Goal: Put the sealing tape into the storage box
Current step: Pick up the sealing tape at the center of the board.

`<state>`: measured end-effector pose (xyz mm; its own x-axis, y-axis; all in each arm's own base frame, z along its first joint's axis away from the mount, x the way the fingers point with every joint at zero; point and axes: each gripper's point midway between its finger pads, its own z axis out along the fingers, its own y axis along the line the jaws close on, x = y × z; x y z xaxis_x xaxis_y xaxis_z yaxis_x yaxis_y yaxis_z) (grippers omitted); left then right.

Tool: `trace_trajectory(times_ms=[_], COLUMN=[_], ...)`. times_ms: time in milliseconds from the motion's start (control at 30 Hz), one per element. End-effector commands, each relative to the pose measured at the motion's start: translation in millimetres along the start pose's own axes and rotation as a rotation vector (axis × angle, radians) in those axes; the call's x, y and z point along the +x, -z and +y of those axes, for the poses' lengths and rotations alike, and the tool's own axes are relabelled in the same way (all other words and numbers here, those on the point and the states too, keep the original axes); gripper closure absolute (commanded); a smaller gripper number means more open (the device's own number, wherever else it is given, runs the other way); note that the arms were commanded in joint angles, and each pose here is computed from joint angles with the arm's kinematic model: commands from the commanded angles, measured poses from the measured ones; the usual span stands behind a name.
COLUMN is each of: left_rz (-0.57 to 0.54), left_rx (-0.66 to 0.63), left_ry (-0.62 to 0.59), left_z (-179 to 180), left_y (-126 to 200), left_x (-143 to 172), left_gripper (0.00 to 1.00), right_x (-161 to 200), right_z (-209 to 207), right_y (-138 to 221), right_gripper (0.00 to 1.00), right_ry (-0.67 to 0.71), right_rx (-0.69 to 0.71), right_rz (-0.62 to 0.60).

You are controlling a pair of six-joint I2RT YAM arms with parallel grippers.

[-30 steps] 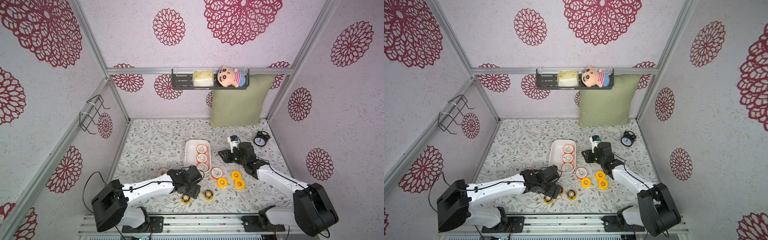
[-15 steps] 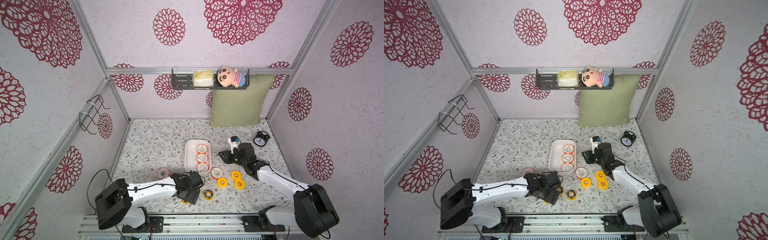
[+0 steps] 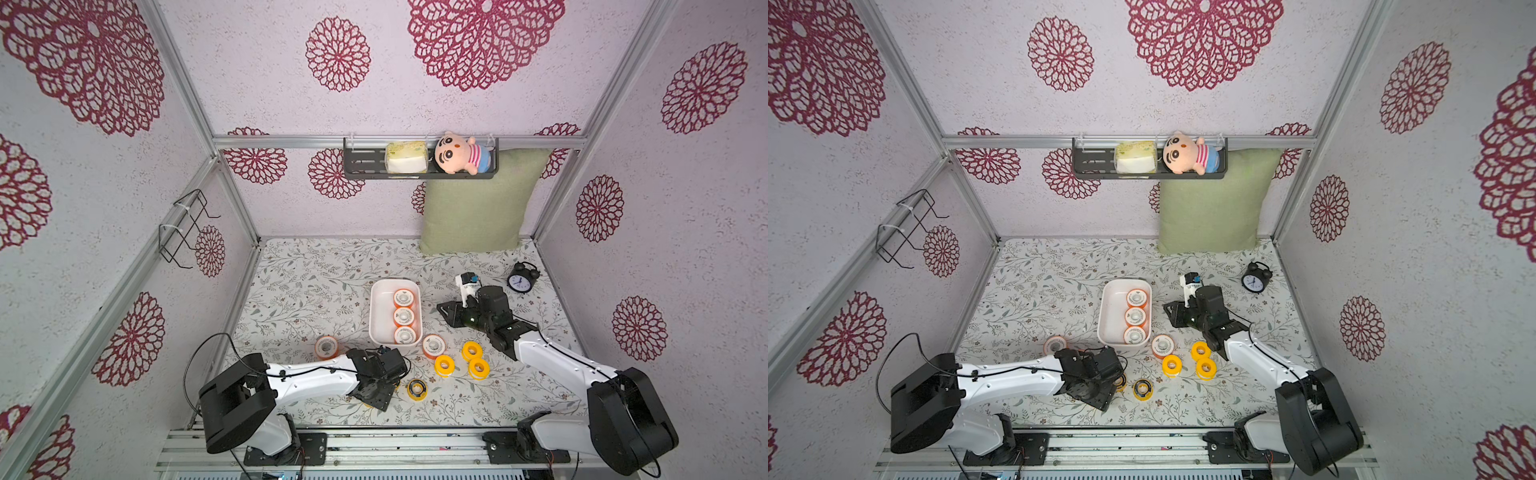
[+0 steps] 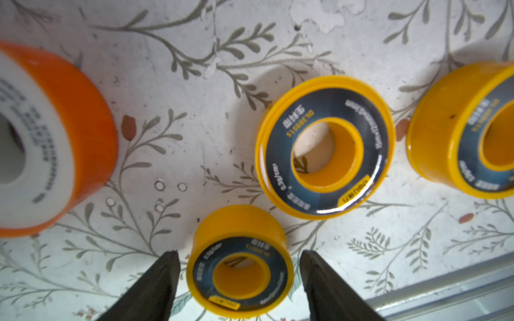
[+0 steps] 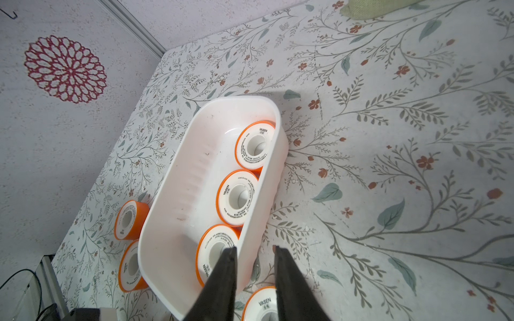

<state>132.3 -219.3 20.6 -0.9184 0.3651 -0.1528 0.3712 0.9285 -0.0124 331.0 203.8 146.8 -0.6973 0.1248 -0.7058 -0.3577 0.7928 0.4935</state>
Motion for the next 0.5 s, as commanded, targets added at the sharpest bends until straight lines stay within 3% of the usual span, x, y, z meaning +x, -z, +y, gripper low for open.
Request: trace_trajectory(times_ms=[0, 467], left_rz=[-0.002, 0.004], left_rx=[-0.017, -0.028], left_ry=[-0.003, -0.005], left_z=[1.1, 0.7], left_y=[-4.6, -6.8], left_x=[2.7, 2.2], left_gripper=[0.25, 0.4], right_x=[-14.0, -13.2], right_z=[9.1, 9.5], right_y=[5.8, 4.4], right_gripper=[0.7, 0.7], right_ry=[0.001, -0.001], right_rx=[-0.028, -0.033], right_rz=[-0.042, -0.035])
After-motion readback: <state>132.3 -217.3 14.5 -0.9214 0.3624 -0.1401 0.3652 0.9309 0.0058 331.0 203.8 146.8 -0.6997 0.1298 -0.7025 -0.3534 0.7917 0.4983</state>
